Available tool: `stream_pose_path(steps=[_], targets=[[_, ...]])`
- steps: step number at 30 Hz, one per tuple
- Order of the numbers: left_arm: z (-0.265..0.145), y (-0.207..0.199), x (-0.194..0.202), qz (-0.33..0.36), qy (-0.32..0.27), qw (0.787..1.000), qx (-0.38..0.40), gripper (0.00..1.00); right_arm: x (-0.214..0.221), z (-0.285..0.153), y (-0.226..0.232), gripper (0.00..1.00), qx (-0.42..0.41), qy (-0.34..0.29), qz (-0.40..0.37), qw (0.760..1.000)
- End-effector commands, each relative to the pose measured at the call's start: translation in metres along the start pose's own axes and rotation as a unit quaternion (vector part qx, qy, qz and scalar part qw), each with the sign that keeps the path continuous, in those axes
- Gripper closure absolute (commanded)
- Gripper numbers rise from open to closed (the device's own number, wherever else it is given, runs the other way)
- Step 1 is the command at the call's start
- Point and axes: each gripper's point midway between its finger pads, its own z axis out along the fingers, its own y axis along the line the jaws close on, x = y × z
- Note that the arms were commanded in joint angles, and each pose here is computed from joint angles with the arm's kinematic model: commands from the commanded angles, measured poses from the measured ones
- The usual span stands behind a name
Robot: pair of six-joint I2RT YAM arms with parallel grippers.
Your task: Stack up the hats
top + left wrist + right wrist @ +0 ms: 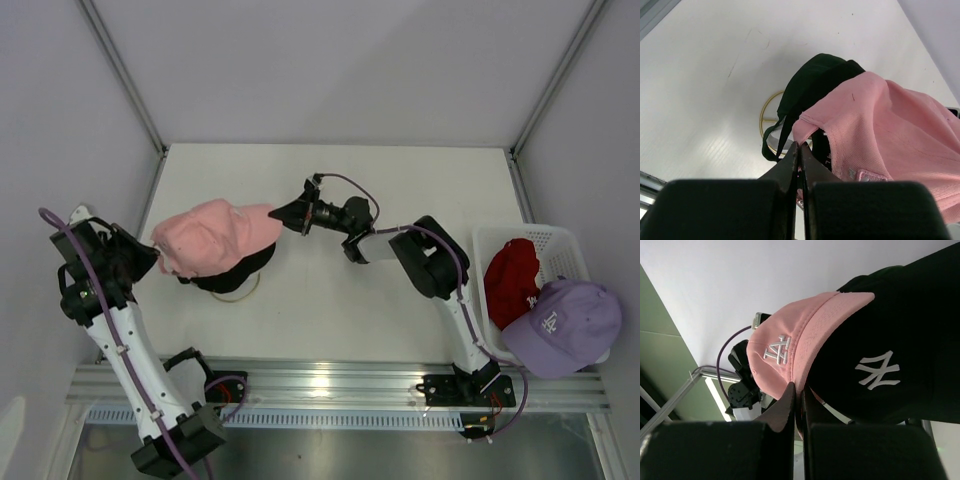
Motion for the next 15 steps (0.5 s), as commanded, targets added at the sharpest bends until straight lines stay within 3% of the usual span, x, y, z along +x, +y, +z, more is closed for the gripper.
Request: stream_pose_path(steps=[1,7,15], targets=[[0.003,-0.008,-0.010,0.031,-0.015,0.999,0.007,0.99,-0.002,-0.011,0.010,1.00,-0.048,0.010,-0.059,0.997],[0.011,-0.018,0.006,0.060,0.011,0.998,-0.001,0.99,-0.023,-0.029,0.005,1.00,-0.036,-0.005,-0.043,0.998],[0.007,-0.003,0.009,0.059,-0.003,0.998,-0.034,0.99,-0.022,-0.040,-0.027,1.00,0.010,0.005,-0.047,0.999]])
